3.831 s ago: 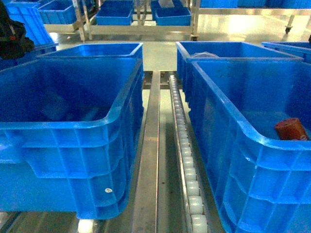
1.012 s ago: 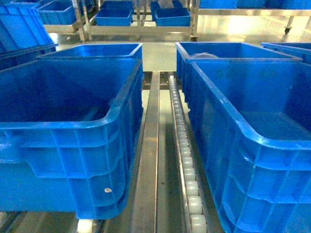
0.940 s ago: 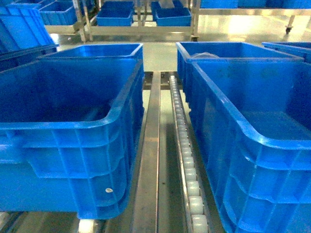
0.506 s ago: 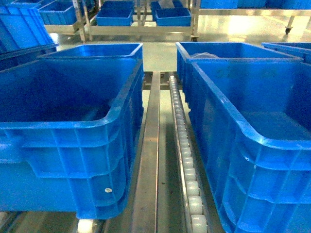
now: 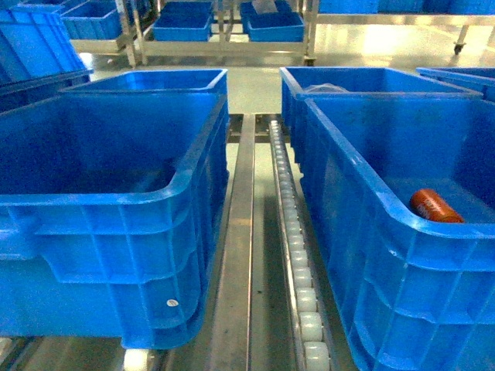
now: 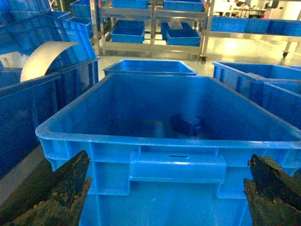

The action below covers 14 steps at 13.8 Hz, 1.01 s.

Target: Sort blue parts and orange caps into right shelf containers

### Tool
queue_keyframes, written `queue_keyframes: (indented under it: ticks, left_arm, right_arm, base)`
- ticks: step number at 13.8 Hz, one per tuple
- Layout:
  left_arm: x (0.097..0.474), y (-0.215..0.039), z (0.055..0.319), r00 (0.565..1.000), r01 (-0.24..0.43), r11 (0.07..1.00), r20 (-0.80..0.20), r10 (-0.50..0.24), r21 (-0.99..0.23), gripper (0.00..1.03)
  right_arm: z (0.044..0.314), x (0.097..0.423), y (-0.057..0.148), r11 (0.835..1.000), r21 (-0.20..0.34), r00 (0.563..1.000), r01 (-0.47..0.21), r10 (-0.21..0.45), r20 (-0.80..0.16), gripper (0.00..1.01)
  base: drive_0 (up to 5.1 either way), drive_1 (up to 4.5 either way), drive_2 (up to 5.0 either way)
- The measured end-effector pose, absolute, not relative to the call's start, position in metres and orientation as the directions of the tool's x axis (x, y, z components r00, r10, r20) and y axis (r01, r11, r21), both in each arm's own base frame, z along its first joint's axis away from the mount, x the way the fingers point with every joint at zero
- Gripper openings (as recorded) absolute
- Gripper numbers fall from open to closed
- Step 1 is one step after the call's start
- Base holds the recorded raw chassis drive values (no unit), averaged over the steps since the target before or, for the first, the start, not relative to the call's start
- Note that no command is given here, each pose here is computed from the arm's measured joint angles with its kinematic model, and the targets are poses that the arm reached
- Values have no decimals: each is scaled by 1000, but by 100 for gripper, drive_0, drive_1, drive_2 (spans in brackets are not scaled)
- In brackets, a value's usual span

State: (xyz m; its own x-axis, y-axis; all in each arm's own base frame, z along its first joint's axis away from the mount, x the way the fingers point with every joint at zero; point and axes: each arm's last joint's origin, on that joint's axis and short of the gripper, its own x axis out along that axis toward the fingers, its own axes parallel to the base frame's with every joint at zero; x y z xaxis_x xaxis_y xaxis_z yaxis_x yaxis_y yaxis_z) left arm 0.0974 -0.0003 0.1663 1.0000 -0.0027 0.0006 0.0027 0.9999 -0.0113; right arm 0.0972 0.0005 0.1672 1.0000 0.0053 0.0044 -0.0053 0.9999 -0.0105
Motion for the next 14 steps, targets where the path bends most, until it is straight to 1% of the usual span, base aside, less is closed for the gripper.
queue_keyframes:
  ticks: [14]
  left_arm:
    - [97, 0, 166, 1000, 3, 1000, 0, -3, -11, 98]
  right_arm:
    - [167, 97, 1, 1000, -10, 1000, -5, 5, 4, 98]
  base:
    - [0, 0, 0]
